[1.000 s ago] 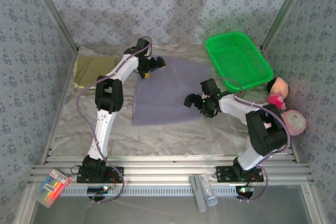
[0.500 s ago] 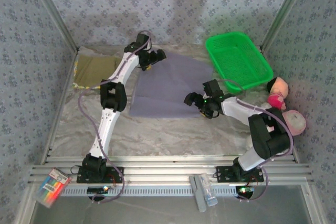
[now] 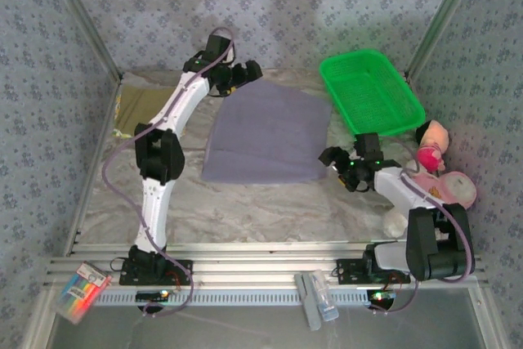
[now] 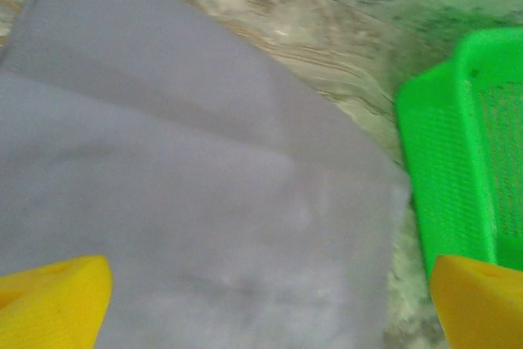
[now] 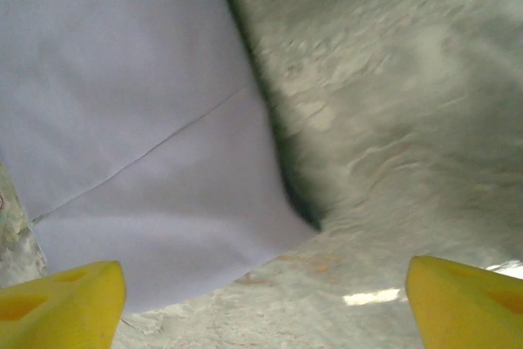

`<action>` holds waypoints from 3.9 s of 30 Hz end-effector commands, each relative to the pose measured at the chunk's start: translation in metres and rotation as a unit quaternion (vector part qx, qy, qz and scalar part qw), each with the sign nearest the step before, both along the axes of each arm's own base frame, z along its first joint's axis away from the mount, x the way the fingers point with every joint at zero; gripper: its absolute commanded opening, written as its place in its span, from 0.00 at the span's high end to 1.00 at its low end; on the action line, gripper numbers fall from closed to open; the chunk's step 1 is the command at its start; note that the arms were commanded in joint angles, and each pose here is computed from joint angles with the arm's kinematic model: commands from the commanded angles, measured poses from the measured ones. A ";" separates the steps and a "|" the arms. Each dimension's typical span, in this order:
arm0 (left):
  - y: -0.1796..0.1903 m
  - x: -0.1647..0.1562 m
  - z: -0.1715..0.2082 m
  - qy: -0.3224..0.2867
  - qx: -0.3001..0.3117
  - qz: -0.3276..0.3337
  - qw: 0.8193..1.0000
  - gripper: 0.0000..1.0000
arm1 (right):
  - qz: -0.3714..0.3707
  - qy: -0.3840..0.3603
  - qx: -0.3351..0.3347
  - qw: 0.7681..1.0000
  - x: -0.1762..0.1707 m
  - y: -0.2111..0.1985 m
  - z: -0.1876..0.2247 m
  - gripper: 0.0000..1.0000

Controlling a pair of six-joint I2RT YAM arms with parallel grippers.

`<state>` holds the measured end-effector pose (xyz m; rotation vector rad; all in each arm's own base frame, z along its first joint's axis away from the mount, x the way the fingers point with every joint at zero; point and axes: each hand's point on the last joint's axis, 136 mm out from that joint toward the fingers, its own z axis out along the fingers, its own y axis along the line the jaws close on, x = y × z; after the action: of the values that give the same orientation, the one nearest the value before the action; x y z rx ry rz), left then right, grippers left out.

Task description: Fold and stack the skirts

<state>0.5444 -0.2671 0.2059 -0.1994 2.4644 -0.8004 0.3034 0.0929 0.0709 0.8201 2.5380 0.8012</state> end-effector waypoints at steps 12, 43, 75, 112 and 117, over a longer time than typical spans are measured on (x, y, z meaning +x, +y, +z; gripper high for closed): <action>0.086 -0.136 -0.058 0.092 0.072 0.119 0.986 0.00 | 0.030 -0.003 0.054 0.998 0.010 0.016 -0.006 0.26; 0.141 -0.244 -0.179 0.250 0.129 0.178 0.943 0.41 | 0.033 -0.011 0.048 0.998 0.019 0.019 0.006 0.09; 0.130 -0.249 -0.183 0.251 0.097 0.196 0.943 1.00 | 0.047 -0.018 -0.066 0.997 0.003 0.006 -0.032 0.47; 0.125 -0.249 -0.185 0.259 0.093 0.190 0.942 1.00 | 0.159 -0.059 -0.026 0.985 -0.010 0.043 -0.044 0.47; 0.125 -0.249 -0.185 0.259 0.093 0.190 0.942 1.00 | 0.133 -0.096 0.018 0.986 0.001 0.050 -0.014 0.45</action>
<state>0.2946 -0.1352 0.0202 -0.8780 2.8177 -0.3425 0.3017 0.1334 0.0368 0.3842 2.5522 0.8570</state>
